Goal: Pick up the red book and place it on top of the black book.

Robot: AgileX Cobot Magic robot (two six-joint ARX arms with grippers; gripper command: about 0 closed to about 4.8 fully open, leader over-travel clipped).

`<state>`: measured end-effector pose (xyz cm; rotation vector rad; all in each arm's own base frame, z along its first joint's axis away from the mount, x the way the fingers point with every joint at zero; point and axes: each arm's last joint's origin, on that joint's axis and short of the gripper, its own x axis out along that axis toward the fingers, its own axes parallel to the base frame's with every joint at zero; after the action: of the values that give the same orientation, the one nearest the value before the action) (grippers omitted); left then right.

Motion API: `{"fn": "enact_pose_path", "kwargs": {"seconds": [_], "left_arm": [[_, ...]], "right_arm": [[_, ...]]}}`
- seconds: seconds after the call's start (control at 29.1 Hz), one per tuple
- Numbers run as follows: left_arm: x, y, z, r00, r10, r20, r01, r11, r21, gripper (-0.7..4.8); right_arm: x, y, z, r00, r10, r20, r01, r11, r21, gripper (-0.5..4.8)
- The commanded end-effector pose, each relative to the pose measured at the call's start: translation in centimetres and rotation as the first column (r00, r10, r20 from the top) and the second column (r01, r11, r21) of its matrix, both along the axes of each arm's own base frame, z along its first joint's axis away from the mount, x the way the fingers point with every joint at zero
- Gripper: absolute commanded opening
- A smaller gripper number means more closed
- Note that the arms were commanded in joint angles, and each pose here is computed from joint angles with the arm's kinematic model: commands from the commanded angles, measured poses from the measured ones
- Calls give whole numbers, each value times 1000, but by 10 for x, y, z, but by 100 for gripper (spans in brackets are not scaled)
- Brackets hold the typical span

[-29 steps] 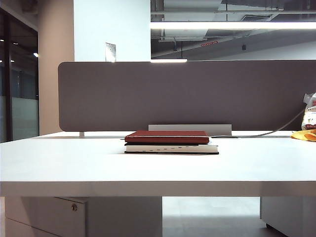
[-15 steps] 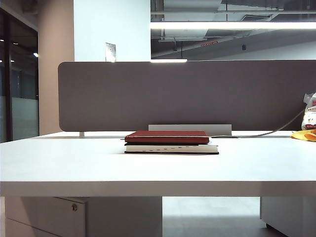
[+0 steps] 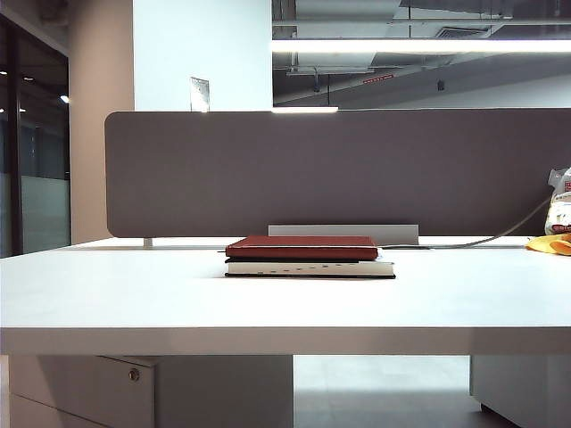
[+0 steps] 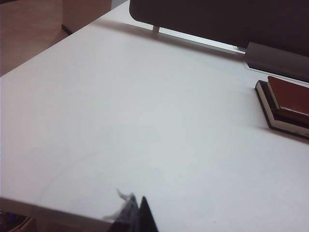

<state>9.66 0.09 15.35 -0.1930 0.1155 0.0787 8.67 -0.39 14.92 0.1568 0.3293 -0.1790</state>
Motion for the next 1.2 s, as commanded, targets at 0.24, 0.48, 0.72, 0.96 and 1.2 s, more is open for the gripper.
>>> {"fn": "enact_pose_path", "kwargs": {"seconds": [0.24, 0.48, 0.72, 0.96, 1.2], "left_arm": [[0, 0, 1, 1000, 2, 8, -2, 1000, 4, -6], [0, 0, 1, 1000, 2, 7, -2, 1000, 4, -6], [0, 0, 1, 1000, 2, 8, -2, 1000, 4, -6], [0, 0, 1, 1000, 2, 8, -2, 1000, 4, -6], [0, 0, 1, 1000, 2, 8, -2, 1000, 4, -6]], "right_arm": [[2, 0, 6, 998, 35, 50, -29, 993, -113, -1], [4, 0, 13, 992, 69, 102, -47, 978, -205, -1], [4, 1, 13, 991, 94, 98, -72, 975, -208, -1], [6, 4, 2, 970, 235, 59, -214, 944, -250, -1], [9, 5, 3, 961, 239, 138, -198, 945, -259, -1]]}}
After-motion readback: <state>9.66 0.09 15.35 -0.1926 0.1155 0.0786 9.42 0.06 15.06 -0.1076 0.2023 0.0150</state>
